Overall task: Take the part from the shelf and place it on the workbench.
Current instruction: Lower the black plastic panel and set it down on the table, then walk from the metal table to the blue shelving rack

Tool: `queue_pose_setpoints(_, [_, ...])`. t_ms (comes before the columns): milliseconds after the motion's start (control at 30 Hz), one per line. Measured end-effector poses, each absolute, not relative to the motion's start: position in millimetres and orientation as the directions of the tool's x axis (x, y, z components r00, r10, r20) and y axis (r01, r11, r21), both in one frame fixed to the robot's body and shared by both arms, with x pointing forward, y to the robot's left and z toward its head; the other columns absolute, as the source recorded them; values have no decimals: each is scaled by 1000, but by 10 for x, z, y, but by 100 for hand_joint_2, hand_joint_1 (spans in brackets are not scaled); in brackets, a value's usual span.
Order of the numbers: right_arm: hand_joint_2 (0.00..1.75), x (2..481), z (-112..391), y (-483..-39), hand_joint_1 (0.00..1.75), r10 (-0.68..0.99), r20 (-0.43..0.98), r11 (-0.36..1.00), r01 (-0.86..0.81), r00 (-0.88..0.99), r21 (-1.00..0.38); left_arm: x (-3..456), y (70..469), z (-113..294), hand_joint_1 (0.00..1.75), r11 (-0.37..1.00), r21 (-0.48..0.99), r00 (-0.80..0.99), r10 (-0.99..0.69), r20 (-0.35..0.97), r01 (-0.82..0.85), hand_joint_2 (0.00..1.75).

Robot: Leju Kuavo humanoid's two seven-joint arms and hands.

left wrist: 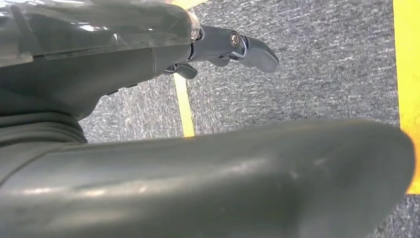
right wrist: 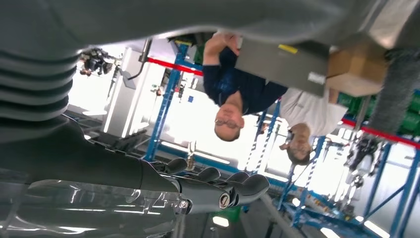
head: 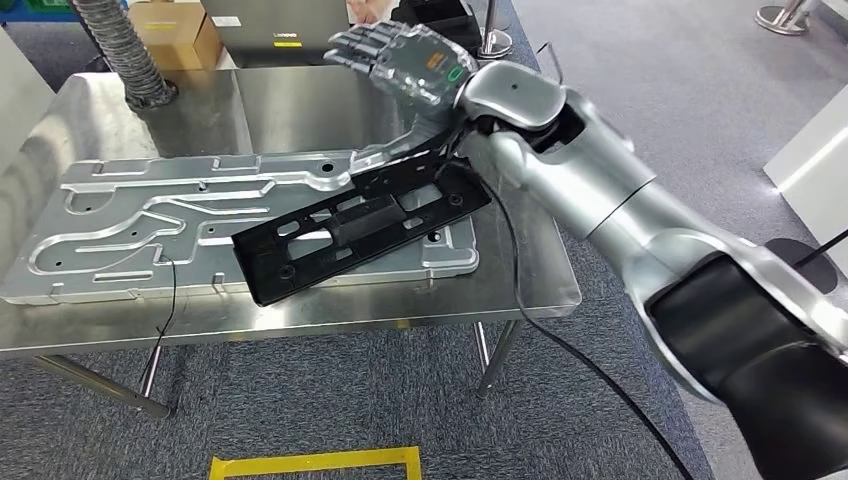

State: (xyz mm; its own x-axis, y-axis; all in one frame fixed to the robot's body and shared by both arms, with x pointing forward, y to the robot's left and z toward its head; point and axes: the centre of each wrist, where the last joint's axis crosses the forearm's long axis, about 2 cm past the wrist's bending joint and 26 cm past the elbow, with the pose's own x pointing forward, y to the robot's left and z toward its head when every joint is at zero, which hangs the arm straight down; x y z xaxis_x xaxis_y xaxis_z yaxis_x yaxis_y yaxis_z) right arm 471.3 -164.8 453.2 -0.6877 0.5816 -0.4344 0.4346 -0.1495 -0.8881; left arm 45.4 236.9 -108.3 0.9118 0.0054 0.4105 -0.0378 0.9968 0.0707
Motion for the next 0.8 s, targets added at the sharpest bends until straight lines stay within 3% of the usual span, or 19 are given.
queue_pose_setpoints(300, [0, 4478, 5052, -2582, 0, 666, -468, -108, 546, -581, -831, 439, 2328, -1080, 0, 995, 58, 906, 50, 421, -82, 0])
queue_pose_setpoints(500, [0, 4031, 5166, -3798, 0, 787, -436, -75, 633, -438, -771, 393, 2328, -1085, 0, 993, 57, 909, 71, 411, -103, 0])
queue_pose_setpoints(600, [0, 3787, 5202, -4172, 0, 817, -444, -104, 664, -368, -740, 364, 2329, -1089, 0, 992, 57, 910, 79, 406, -111, 0])
queue_pose_setpoints(667, [0, 3641, 5091, -4382, 0, 850, -415, -100, 675, -324, -731, 386, 2327, -1086, 0, 992, 56, 908, 83, 410, -116, 0])
queue_pose_setpoints(800, [0, 3216, 4373, -4946, 0, 875, -314, -49, 580, -367, -813, 375, 2289, -1083, 0, 990, 51, 910, 100, 402, -131, 0])
